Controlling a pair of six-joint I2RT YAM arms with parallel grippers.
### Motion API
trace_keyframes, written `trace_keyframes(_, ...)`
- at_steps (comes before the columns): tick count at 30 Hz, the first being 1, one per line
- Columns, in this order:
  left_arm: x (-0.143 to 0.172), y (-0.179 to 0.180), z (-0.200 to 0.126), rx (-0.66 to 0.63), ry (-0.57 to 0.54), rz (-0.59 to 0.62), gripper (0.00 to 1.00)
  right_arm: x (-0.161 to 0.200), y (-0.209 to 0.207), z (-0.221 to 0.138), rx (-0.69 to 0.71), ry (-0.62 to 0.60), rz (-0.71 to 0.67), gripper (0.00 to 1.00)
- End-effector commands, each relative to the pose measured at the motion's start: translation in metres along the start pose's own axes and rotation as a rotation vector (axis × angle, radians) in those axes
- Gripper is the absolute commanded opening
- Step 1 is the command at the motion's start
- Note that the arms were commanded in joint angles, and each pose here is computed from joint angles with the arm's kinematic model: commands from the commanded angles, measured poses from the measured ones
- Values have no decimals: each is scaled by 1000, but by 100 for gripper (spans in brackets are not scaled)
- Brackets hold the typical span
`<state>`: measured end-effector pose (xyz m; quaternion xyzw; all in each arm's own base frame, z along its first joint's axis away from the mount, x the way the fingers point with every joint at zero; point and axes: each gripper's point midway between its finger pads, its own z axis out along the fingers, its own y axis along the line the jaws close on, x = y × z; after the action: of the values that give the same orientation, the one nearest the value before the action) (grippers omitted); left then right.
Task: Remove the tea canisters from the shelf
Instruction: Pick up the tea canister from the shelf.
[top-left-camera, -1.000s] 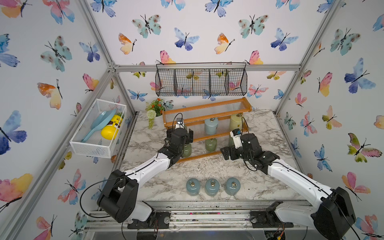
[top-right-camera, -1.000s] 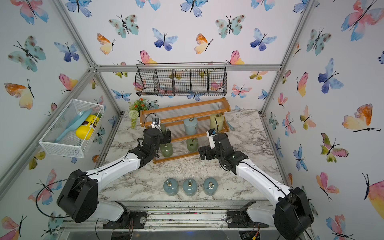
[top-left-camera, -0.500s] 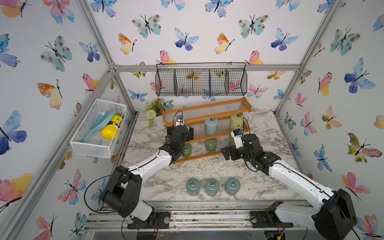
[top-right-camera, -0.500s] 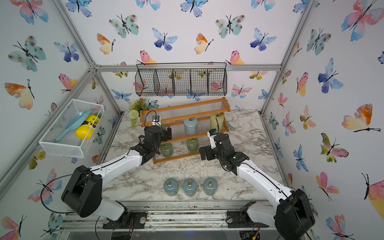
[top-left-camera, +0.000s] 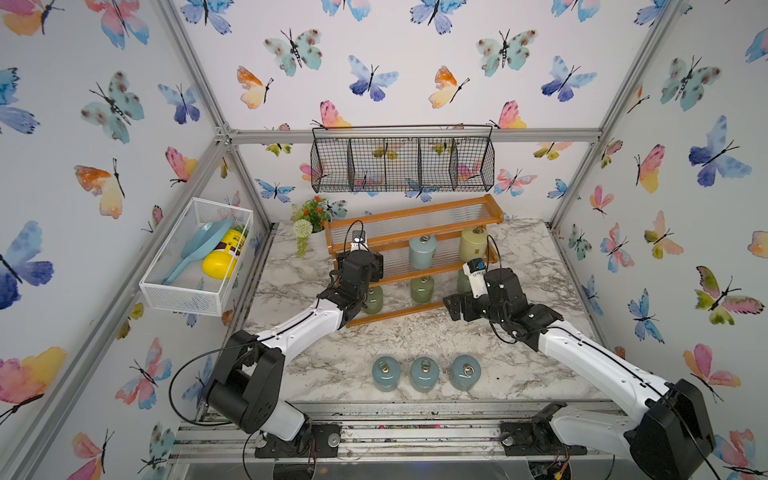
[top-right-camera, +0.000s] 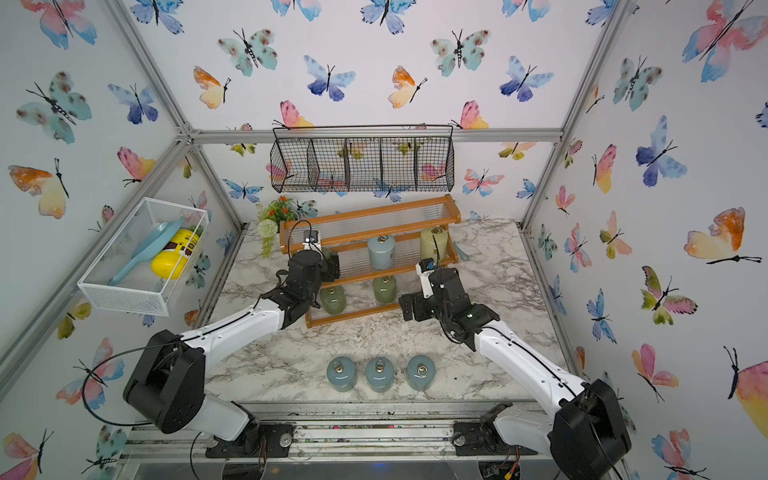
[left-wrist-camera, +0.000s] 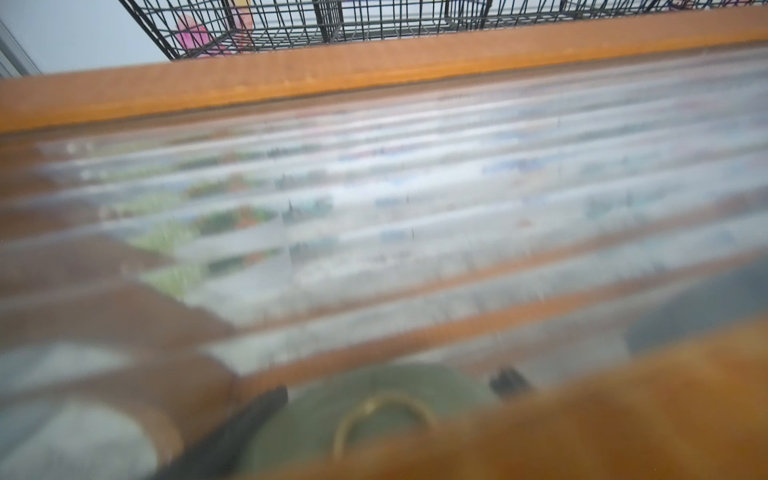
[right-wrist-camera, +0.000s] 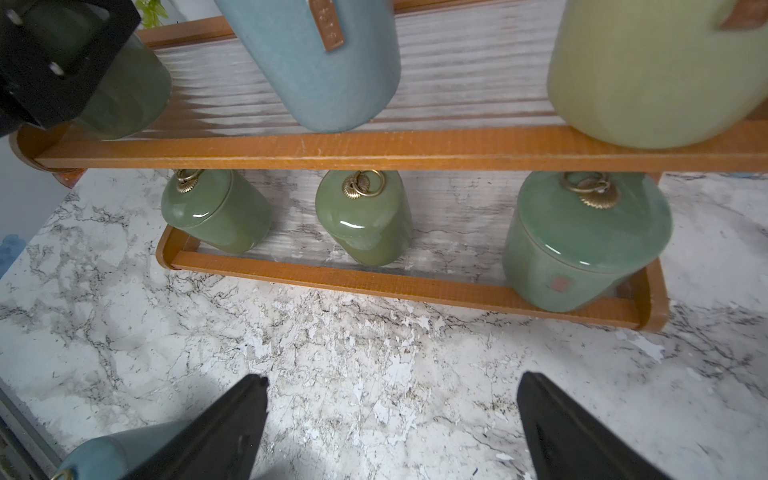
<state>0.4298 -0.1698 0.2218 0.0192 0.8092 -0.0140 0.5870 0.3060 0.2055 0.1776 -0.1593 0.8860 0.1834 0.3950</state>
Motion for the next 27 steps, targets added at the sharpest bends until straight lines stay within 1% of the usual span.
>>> trace_keyframes(1,12,-2,-4,36,43,27,76,6,-3,-2,3,14,13,100)
trace_keyframes(9,1,-6,-16,86,19,48,76,6,-3,-2,0,12,16,100)
trace_keyframes(20,-8,-24,-45,262,-14,73,75,6,-3,-5,-1,7,18,100)
trace_keyframes(27,-10,-20,-63,287,-6,74,74,6,-2,-8,-6,2,19,100)
